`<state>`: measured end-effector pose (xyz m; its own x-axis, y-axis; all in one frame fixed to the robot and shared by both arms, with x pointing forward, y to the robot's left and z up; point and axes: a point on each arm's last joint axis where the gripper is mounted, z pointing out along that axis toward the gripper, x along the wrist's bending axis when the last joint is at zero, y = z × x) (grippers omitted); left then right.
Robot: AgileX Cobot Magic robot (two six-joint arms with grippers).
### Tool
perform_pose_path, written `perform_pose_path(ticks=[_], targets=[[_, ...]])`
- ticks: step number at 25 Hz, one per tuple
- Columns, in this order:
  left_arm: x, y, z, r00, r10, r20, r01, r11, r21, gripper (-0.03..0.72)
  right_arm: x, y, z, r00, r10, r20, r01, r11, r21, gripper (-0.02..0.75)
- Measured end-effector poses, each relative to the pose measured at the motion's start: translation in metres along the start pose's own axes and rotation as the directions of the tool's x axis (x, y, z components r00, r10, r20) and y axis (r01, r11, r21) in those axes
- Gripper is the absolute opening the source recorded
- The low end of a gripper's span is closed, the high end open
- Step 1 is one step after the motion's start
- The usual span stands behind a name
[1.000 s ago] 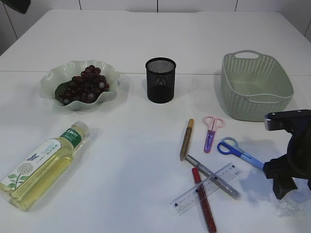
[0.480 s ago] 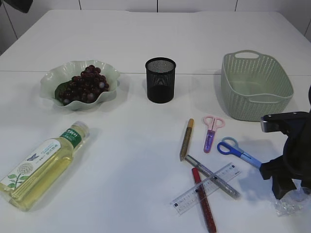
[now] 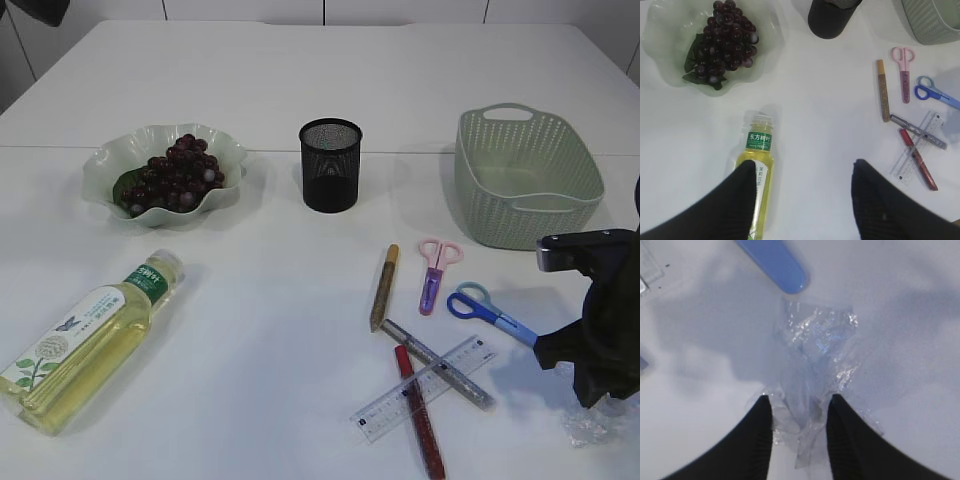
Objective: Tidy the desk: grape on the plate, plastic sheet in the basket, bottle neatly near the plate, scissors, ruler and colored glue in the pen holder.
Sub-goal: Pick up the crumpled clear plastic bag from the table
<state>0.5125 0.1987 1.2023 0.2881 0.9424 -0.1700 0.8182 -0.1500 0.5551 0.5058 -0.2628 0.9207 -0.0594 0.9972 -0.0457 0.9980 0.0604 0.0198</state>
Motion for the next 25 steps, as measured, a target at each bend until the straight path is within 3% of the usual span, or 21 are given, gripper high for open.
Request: perform_pose_path(ticks=[6,8,17,25], targets=[[-0.001,0.000,0.000,1.000,-0.005,0.016,0.005,1.000,0.001,0.442,0.000,0.001,-0.001,1.000,0.000,0.000,0.000,1.000,-0.004,0.052],[-0.002,0.000,0.000,1.000,-0.008,0.025,0.008,1.000,0.002,0.442,0.000,0.001,-0.001,1.000,0.000,0.000,0.000,1.000,-0.004,0.015],[-0.003,0.000,0.000,0.999,-0.012,0.037,0.012,1.000,0.003,0.438,-0.001,-0.007,-0.006,1.000,0.004,0.006,-0.004,0.998,0.059,0.015],[-0.003,0.000,0.000,0.999,-0.012,0.037,0.012,1.000,0.003,0.435,-0.001,-0.016,-0.033,1.000,0.017,-0.016,-0.017,1.000,0.013,0.015]])
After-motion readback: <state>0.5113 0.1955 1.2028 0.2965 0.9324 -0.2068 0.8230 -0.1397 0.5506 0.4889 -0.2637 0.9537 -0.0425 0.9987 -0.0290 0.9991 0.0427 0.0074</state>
